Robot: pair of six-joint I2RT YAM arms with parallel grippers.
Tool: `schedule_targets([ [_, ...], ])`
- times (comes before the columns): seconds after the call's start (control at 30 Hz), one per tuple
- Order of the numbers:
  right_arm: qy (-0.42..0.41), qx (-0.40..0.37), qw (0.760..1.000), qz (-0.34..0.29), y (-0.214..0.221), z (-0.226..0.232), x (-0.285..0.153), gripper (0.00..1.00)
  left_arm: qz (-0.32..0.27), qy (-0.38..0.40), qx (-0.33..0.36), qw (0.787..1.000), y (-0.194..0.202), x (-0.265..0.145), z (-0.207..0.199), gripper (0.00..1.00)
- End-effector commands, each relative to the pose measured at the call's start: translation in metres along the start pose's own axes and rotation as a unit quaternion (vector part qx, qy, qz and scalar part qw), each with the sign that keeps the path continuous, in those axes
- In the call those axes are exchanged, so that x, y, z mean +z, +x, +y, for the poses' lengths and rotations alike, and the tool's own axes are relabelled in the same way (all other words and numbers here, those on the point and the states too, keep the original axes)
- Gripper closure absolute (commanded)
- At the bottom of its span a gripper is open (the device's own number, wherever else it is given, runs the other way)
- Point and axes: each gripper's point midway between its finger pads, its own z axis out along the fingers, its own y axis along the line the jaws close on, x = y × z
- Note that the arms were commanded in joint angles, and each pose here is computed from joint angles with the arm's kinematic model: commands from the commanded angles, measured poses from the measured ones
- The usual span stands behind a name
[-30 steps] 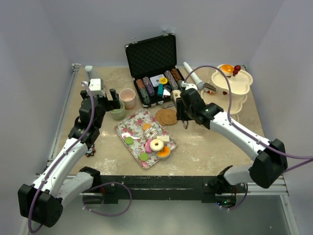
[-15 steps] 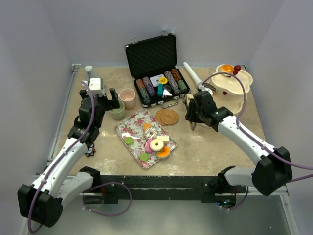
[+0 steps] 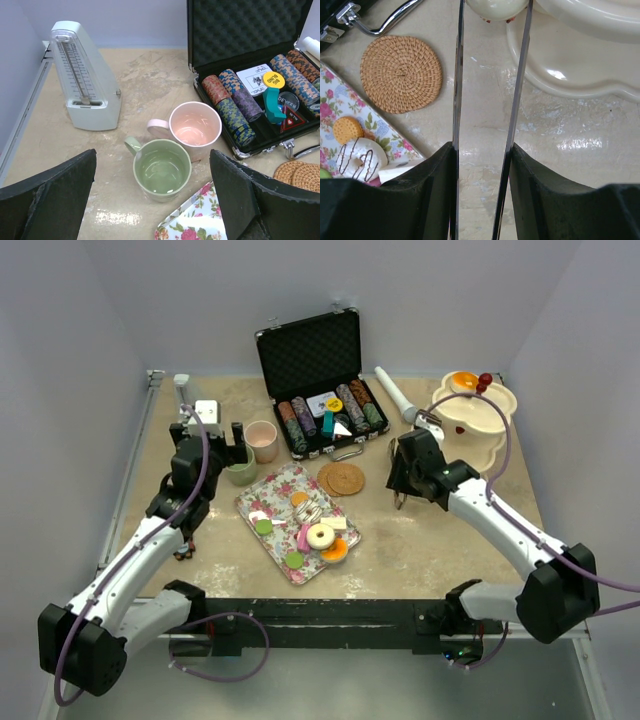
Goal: Serve the afternoon tea
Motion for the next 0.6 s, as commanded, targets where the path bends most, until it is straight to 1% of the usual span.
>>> schedule_targets([
  [0.0, 0.009, 0.02, 0.999, -0.025, -0.008, -0.01, -0.015, 0.64, -0.027, 0.001, 0.001, 1.0, -0.021, 0.0, -0.005, 0.0],
  [0.13, 0.029, 0.027, 0.999, -0.032, -0.005, -0.024, -0.023, 0.64, -0.028, 0.011, 0.004, 1.0, -0.019, 0.0, -0.012, 0.0],
  [0.27, 0.019, 0.041, 0.997, -0.057, -0.013, -0.026, -0.037, 0.63, -0.032, 0.018, 0.003, 0.999, -0.021, -0.003, -0.015, 0.0],
  [0.4, 0.043, 0.036, 0.998, -0.042, -0.001, -0.039, -0.035, 0.62, -0.031, 0.021, 0.004, 0.999, -0.018, -0.003, -0.018, 0.0],
  [0.47, 0.042, 0.036, 0.998, -0.038, 0.006, -0.042, -0.033, 0.62, -0.032, 0.029, 0.002, 0.999, -0.018, -0.003, -0.021, 0.0],
  [0.57, 0.031, 0.045, 0.997, -0.051, 0.003, -0.041, -0.039, 0.6, -0.032, 0.042, -0.003, 0.999, -0.017, -0.003, -0.026, 0.0],
])
